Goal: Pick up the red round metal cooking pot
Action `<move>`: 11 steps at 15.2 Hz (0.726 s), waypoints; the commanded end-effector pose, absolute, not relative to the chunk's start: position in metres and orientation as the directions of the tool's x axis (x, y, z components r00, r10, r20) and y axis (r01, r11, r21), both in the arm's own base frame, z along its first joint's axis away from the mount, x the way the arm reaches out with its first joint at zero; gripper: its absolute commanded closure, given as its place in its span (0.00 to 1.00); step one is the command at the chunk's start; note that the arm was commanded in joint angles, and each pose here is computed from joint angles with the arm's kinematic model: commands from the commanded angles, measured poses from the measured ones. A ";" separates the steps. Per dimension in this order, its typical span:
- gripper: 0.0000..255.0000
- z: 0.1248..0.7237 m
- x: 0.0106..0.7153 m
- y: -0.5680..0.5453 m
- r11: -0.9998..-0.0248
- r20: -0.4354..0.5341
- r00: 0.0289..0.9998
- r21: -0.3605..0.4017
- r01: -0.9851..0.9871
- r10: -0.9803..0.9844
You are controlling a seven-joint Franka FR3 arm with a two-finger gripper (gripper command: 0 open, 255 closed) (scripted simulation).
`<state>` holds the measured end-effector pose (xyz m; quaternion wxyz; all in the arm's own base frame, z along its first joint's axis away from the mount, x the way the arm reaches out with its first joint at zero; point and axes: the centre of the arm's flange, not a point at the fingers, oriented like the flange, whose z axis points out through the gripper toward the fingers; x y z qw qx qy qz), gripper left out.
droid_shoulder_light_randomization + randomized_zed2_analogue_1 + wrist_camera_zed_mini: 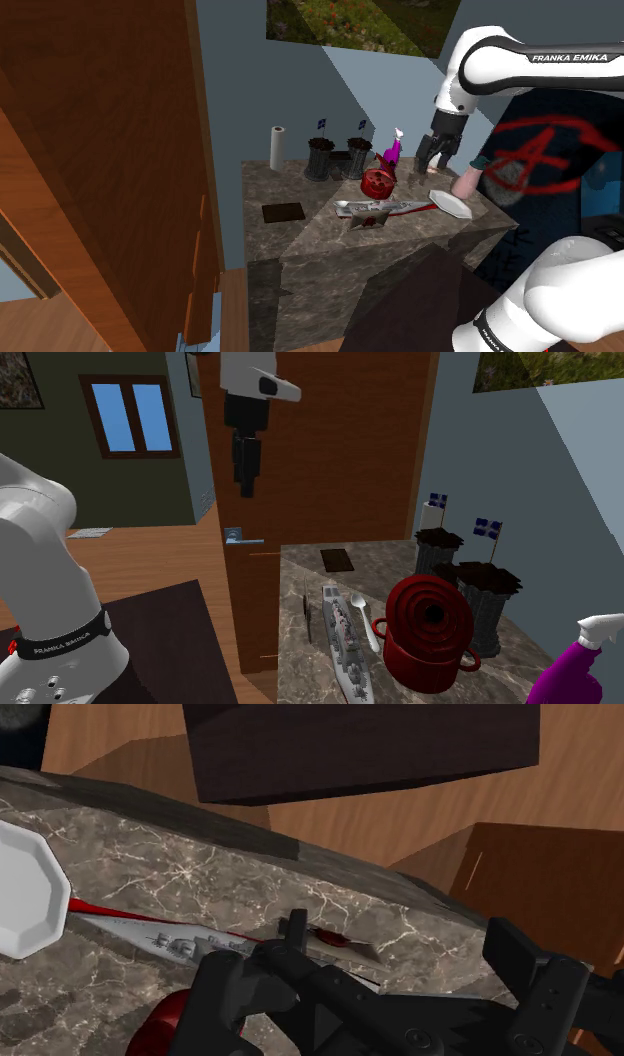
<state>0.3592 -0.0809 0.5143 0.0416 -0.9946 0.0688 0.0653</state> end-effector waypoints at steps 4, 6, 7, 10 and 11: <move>0.00 0.492 0.393 -0.143 -0.966 -0.091 0.980 -0.174 -0.192 -0.178; 0.00 0.483 0.406 -0.167 -0.954 -0.075 0.977 -0.214 -0.209 -0.197; 0.00 0.478 0.412 -0.179 -0.948 -0.067 0.976 -0.234 -0.217 -0.207; 0.00 0.462 0.430 -0.215 -0.925 -0.046 0.970 -0.294 -0.240 -0.237; 0.00 0.456 0.436 -0.227 -0.917 -0.039 0.968 -0.314 -0.247 -0.248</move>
